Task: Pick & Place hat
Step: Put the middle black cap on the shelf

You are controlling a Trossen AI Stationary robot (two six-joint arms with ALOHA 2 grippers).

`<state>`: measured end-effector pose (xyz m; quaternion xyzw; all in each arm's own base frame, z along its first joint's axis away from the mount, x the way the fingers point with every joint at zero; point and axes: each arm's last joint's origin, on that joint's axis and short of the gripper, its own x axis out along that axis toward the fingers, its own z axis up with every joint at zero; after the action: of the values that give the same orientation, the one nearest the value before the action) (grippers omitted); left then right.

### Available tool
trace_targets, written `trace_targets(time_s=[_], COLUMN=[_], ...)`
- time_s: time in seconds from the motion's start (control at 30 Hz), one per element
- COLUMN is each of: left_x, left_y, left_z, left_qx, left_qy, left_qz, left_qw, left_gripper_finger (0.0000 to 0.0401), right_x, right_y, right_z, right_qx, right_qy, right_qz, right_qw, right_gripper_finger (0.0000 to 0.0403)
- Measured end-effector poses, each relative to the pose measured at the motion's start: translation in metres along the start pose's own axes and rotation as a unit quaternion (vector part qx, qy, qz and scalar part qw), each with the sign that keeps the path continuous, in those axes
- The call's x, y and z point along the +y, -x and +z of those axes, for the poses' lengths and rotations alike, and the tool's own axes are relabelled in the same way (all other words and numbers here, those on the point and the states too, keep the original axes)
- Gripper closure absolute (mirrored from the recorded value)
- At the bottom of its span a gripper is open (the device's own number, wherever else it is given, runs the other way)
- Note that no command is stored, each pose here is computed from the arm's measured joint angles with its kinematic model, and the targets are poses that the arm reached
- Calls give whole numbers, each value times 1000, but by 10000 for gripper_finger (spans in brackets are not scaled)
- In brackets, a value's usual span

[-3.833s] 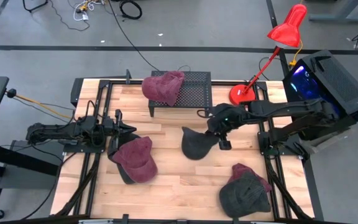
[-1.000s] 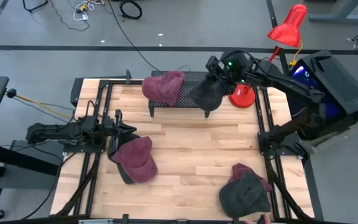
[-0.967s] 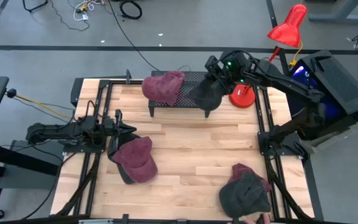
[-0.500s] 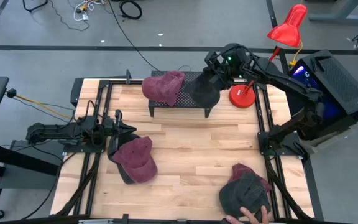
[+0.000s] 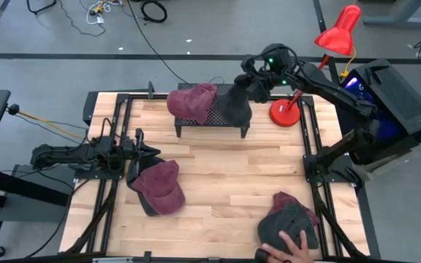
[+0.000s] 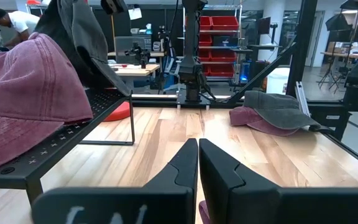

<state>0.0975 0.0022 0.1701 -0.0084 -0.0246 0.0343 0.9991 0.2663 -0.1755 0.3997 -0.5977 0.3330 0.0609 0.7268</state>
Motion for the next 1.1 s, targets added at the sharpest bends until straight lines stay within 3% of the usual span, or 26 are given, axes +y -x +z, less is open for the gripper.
trace_targets(time_s=[0.4,0.8,1.1], left_x=[0,0,0], left_y=[0,0,0], left_z=[0,0,0], left_qx=[0,0,0], left_qy=[0,0,0], left_qz=[0,0,0], left_qw=[1000,1000,1000], left_gripper_finger=[380,380,380], right_x=[7,5,8], right_y=[6,34,37], right_z=[-2,-20,-29], right_qx=[17,49,4], right_qy=[-8,-27,-45], right_qz=[33,5,11], right_qw=[999,998,999], right_gripper_finger=[392,392,392])
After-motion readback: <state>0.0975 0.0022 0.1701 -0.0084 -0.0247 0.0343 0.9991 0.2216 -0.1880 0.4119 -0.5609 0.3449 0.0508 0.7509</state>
